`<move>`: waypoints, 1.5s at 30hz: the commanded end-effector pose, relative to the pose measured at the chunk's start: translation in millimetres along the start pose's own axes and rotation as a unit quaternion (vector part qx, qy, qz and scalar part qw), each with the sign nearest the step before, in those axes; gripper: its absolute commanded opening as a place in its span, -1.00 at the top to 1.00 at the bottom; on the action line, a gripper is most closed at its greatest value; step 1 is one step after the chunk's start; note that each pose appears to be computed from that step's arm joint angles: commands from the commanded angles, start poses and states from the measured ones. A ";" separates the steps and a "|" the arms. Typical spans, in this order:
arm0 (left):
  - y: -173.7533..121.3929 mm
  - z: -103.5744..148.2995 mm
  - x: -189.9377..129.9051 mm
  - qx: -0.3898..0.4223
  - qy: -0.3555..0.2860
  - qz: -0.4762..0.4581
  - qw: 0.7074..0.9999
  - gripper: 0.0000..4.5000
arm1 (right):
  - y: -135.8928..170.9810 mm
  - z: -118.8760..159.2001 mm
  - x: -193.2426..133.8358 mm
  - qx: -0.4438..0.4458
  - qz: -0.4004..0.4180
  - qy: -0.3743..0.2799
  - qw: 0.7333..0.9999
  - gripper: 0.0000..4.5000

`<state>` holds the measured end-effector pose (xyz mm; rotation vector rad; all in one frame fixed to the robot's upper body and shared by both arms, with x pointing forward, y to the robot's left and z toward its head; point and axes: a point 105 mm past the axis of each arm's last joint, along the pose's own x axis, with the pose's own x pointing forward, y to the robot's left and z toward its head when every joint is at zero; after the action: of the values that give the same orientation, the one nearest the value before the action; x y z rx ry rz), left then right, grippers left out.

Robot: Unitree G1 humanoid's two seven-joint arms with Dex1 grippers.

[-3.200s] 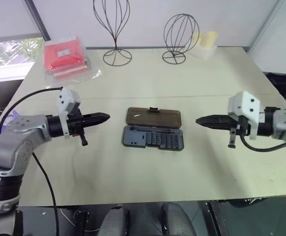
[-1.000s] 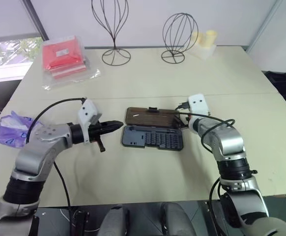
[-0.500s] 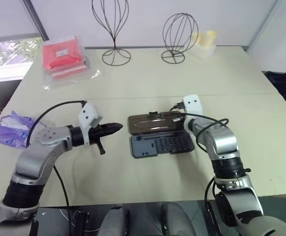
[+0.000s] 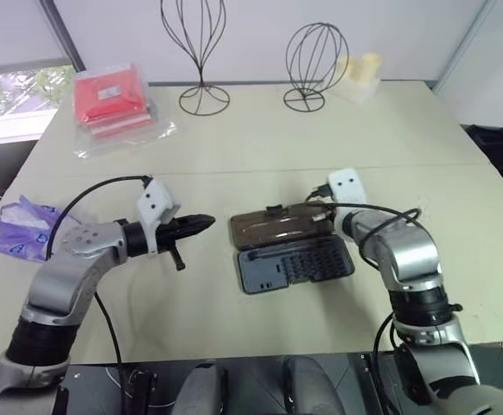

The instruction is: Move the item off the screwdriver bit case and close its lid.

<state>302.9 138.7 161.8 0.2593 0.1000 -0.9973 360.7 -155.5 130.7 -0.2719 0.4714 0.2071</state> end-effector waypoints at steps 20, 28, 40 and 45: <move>-1.6 9.3 -4.8 0.022 -0.002 -0.005 1.000 1.00 | -6.5 -41.0 -38.8 0.045 -0.079 0.063 0.994 0.98; -2.8 10.3 -1.9 0.025 -0.003 -0.011 1.000 1.00 | -15.5 -45.6 -40.4 0.030 -0.103 0.074 0.991 0.98; -10.3 7.0 1.0 0.020 -0.003 -0.029 0.999 1.00 | -8.6 -41.1 -38.5 0.027 -0.069 0.054 0.996 -0.25; -21.4 4.7 -0.9 0.007 -0.003 -0.068 0.998 1.00 | 1.6 -17.2 -44.1 0.003 -0.020 -0.006 1.000 -0.97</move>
<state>292.5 131.8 154.6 0.2544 0.1348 -1.0887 313.0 -174.5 116.0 -0.2648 0.5550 0.1196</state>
